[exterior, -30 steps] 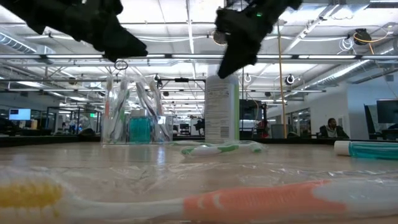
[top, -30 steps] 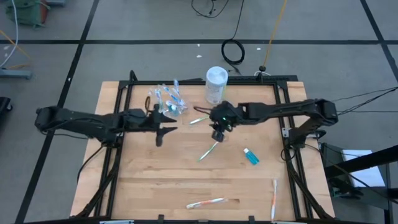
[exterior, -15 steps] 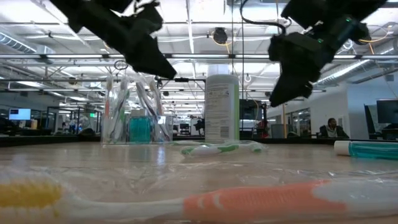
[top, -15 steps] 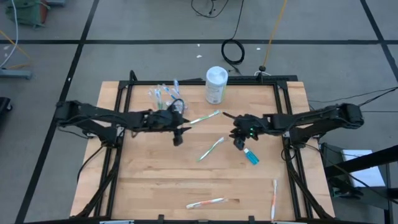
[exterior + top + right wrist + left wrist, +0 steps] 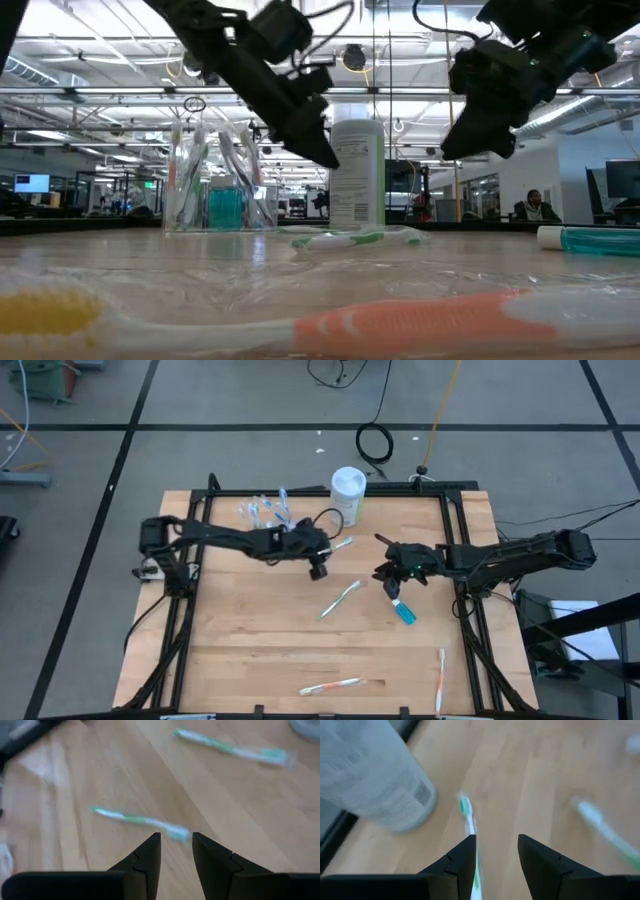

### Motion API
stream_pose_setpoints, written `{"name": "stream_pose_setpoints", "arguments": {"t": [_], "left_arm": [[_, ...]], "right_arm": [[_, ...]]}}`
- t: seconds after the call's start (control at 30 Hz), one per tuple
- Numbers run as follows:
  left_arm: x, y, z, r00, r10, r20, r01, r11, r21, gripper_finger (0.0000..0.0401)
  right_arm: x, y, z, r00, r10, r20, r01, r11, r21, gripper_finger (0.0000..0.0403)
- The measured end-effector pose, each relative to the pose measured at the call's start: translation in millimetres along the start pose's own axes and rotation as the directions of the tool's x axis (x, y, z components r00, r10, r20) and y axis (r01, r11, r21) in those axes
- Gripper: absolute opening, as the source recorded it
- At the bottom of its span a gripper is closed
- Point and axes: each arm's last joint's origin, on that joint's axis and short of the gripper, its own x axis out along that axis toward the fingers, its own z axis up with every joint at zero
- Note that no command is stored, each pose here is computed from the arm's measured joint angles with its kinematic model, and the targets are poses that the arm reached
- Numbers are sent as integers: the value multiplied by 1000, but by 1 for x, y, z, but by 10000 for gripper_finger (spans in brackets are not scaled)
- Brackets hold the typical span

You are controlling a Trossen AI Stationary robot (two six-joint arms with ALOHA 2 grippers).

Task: Pick & Place toothbrushing station
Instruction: Put the green toothbrush into the left of the transparent organizer

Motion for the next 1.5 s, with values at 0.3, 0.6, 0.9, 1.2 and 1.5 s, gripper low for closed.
{"name": "stream_pose_setpoints", "arguments": {"t": [0.3,0.6,0.9,1.2,1.5], "left_arm": [[45,14,7,994,28,-110,-28,1000,-4,152],[77,24,-12,985,21,-170,-31,998,-53,152],[83,34,-17,985,27,-170,-44,994,-96,152],[87,35,-27,974,-16,-225,-11,993,-118,152],[87,32,-30,966,-39,-255,12,994,-107,148]], "right_arm": [[0,0,0,1000,-1,-3,1,1000,-8,102],[0,0,0,1000,-1,-3,1,1000,-11,102],[0,0,0,1000,0,-1,0,1000,-9,102],[0,0,0,1000,1,-1,-1,1000,-9,102],[0,0,0,1000,1,0,-1,1000,-8,102]]}}
